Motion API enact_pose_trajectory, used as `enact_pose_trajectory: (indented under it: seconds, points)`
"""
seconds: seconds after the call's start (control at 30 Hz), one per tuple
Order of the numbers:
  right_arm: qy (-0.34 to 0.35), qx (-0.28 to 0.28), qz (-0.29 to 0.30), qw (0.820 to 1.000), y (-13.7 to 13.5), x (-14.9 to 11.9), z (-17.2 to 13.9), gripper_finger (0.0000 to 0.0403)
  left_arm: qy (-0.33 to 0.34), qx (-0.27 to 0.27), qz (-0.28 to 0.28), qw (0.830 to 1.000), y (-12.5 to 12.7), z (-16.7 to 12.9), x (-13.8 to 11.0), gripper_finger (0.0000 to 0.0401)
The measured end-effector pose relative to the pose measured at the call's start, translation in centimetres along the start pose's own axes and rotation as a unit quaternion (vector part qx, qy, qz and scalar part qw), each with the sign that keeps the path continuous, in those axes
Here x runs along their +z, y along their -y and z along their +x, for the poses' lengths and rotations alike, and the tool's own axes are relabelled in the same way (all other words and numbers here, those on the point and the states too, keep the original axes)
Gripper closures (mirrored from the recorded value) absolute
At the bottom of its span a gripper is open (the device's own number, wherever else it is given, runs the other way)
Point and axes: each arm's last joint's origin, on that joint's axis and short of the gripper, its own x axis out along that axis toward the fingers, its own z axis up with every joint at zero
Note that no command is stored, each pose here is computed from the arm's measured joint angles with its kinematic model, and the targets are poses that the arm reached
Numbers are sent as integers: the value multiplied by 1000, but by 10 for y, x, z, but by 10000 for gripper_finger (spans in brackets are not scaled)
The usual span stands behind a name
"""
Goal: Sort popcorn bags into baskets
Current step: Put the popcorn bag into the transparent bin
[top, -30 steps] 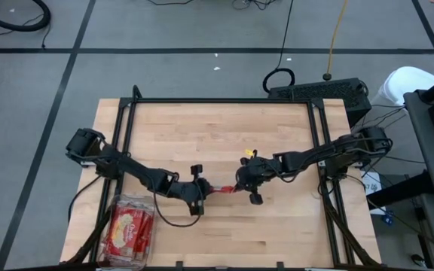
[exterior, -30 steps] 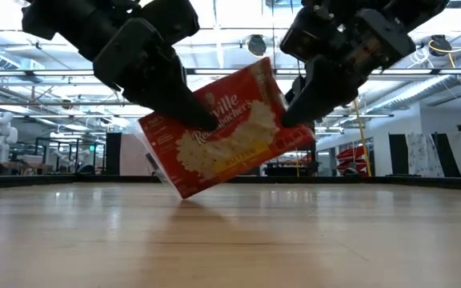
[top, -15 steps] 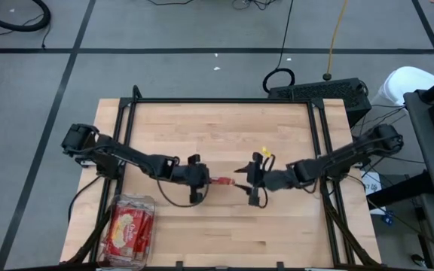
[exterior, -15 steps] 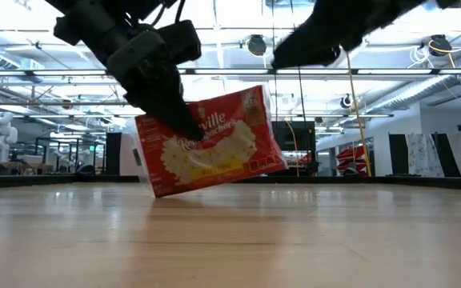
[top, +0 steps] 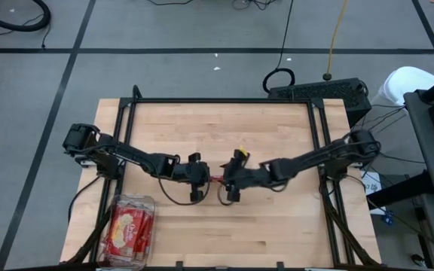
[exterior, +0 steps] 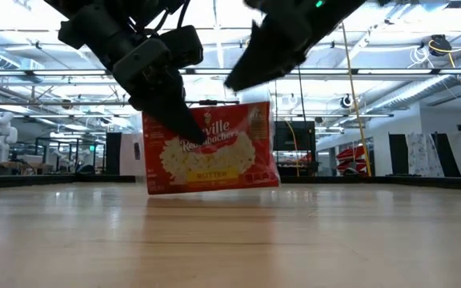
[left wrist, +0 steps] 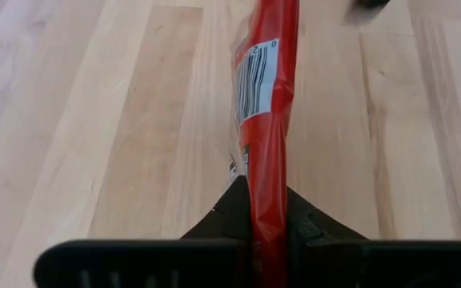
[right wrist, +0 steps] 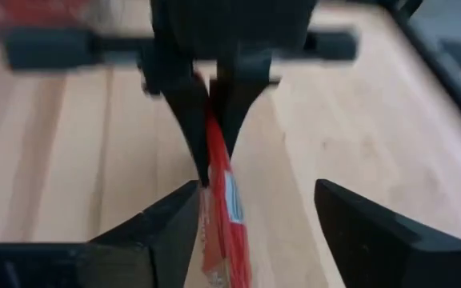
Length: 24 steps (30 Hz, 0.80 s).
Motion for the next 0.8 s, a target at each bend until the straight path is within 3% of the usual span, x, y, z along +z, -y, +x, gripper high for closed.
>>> enact_pose_trajectory:
  seconds: [0.13,0.33,0.57,0.67,0.8]
  points:
    - [-62,11,-18,998,5,-6,23,188,2,0,0,1000,0,0,0,377]
    - [-91,47,-27,994,6,-16,40,236,6,0,-4,1000,0,0,1,351]
    - [-96,55,-34,993,6,-16,36,356,16,5,-19,1000,3,-1,2,338]
    - [-116,76,-43,989,9,-17,31,391,22,6,-17,1000,8,-2,3,304]
    - [-141,80,-41,986,13,-17,21,383,45,55,-30,997,13,-15,6,238]
